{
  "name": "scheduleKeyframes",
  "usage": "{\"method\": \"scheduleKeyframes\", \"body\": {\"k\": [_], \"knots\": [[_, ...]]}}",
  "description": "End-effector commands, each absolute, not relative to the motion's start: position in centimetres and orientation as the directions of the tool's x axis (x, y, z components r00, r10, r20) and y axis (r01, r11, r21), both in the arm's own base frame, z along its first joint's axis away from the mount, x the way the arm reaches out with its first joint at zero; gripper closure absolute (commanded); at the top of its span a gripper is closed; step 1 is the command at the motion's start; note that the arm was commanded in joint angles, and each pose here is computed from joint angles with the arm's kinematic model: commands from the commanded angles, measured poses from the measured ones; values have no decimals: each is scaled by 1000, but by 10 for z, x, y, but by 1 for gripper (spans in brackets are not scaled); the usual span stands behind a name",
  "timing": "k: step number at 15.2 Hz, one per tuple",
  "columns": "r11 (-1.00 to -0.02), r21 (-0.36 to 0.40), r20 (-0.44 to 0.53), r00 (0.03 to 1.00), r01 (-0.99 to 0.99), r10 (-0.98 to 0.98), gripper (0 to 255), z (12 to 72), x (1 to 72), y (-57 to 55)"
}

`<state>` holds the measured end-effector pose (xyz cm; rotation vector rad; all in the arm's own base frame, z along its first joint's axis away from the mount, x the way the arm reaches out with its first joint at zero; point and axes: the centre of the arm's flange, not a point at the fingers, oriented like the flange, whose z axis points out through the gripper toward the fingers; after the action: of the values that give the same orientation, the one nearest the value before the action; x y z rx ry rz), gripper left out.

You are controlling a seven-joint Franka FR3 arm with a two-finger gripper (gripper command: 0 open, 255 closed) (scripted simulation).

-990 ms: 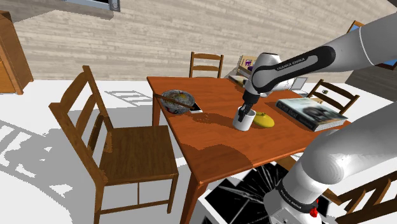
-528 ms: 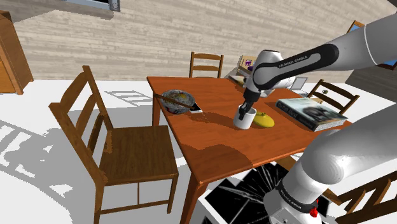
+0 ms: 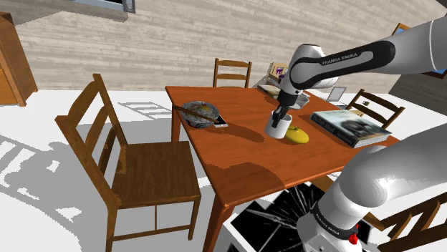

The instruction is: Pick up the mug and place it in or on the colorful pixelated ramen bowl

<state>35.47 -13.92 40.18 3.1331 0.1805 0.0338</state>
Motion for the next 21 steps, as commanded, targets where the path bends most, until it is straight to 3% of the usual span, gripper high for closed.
{"method": "scheduleKeyframes", "body": {"k": [1, 21], "knots": [[-993, 4, 21, 993, 115, 115, 255, 412, 355, -139], [-993, 4, 21, 993, 115, 115, 255, 518, 355, -139]]}}
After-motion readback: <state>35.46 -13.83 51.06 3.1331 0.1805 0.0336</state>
